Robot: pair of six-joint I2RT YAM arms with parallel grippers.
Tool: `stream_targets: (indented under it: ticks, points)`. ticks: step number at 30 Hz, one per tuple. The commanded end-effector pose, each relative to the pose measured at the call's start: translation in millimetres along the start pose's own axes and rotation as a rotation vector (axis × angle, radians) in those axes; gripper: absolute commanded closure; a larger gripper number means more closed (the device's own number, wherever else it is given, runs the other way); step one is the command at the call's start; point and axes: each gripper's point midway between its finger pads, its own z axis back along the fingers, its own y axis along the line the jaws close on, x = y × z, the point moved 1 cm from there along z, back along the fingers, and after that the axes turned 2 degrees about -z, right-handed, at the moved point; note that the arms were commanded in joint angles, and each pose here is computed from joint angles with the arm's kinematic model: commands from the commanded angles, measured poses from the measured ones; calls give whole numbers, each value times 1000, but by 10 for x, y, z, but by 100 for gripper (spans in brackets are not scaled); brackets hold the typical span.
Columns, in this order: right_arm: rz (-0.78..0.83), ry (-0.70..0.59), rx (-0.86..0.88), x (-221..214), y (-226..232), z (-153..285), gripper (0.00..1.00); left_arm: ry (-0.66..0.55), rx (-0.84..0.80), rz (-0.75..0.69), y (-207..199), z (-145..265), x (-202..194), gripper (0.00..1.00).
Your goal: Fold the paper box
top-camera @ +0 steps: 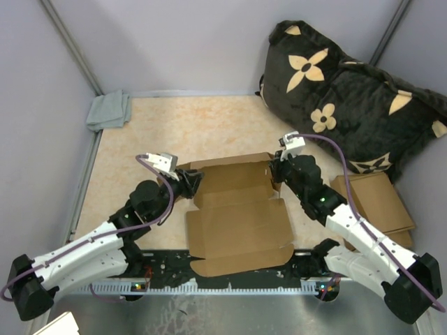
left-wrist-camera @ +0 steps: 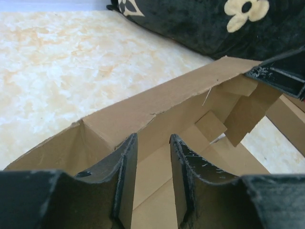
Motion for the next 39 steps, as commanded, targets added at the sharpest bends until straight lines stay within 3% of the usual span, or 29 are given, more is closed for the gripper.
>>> stream_targets:
  ticks: [1,8,14,20,25,33,39]
  points:
    - [0,-116,-13,456,54,-19,100,50,-5,11,-1,-3,-178,57]
    - [11,-89,-14,403,53,-34,100,80,35,-9,101,110,-212,47]
    - [7,-69,-4,311,64,-43,100,54,-43,7,-11,228,-95,43]
    - [16,-53,-11,249,50,-62,100,-108,-302,57,-484,371,431,45]
    - [18,-37,2,198,73,-76,100,-192,-250,55,-501,172,732,47]
    - [26,-10,11,133,96,-119,100,-11,-63,-58,-474,-658,541,55]
    - [21,10,17,98,121,-166,100,56,-40,-86,-394,-781,164,57]
